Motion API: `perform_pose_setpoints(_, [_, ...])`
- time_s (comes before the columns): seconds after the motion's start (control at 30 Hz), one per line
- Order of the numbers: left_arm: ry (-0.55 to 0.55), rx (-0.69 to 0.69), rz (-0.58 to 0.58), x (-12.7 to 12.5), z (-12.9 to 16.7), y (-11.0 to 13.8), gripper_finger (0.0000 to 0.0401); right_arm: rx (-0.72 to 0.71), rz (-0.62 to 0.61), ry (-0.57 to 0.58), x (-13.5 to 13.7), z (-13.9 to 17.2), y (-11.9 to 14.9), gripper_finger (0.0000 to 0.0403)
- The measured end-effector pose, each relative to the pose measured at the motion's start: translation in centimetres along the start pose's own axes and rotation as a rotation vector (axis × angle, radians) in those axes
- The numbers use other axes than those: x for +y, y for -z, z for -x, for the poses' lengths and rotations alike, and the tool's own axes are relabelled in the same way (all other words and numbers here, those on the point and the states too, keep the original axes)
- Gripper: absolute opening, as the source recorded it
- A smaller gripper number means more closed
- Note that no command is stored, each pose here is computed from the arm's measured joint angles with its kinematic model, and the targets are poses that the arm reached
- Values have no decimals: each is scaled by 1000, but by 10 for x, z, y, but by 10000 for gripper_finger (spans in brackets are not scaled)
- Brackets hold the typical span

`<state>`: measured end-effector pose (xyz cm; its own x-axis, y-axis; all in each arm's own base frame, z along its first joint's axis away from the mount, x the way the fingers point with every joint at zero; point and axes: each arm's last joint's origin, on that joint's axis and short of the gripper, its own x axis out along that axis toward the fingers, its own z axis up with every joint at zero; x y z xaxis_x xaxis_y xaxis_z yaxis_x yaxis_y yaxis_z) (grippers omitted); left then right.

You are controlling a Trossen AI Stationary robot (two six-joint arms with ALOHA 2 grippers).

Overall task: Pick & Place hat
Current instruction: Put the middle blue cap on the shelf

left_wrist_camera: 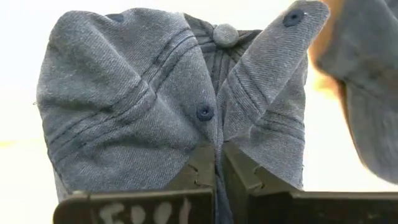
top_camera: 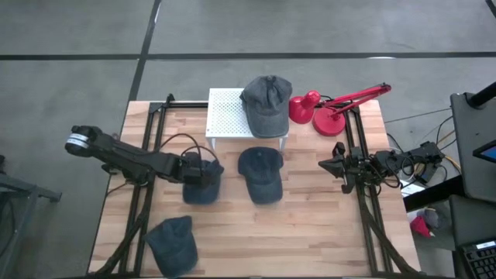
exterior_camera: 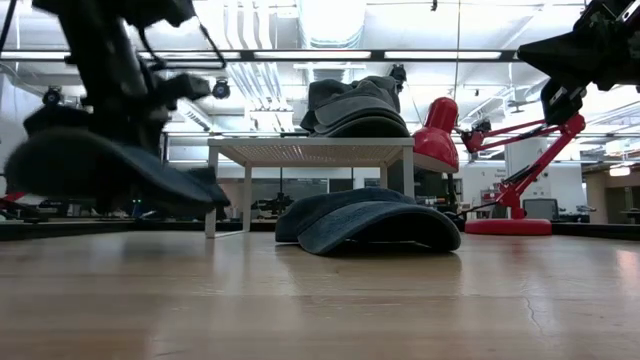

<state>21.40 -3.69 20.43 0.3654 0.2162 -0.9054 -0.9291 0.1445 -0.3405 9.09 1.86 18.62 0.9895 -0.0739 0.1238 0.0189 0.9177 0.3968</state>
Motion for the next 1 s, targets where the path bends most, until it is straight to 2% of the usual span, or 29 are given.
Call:
perform_pose_setpoints(0.17, [13, 49, -102, -17, 30, 0, 5, 1, 0, 0, 0, 0, 0, 9])
perform_pose_setpoints(0.33, [109, 84, -214, -37, 62, 0, 5, 1, 1, 1, 0, 0, 0, 9])
perform_pose_setpoints(0.57, [266, 69, -299, -59, 103, 0, 5, 1, 1, 0, 0, 0, 0, 9])
perform_pose_setpoints(0.67, [326, -11, -316, -67, 121, -2, 5, 1, 1, 0, 0, 0, 0, 9])
perform_pose_setpoints(0.8, [392, -183, -313, -76, 146, -8, 5, 2, 1, 1, 0, 0, 0, 9])
perform_pose_setpoints(1.0, [429, -446, -282, -83, 177, -22, 5, 1, 1, 0, 0, 0, 0, 9])
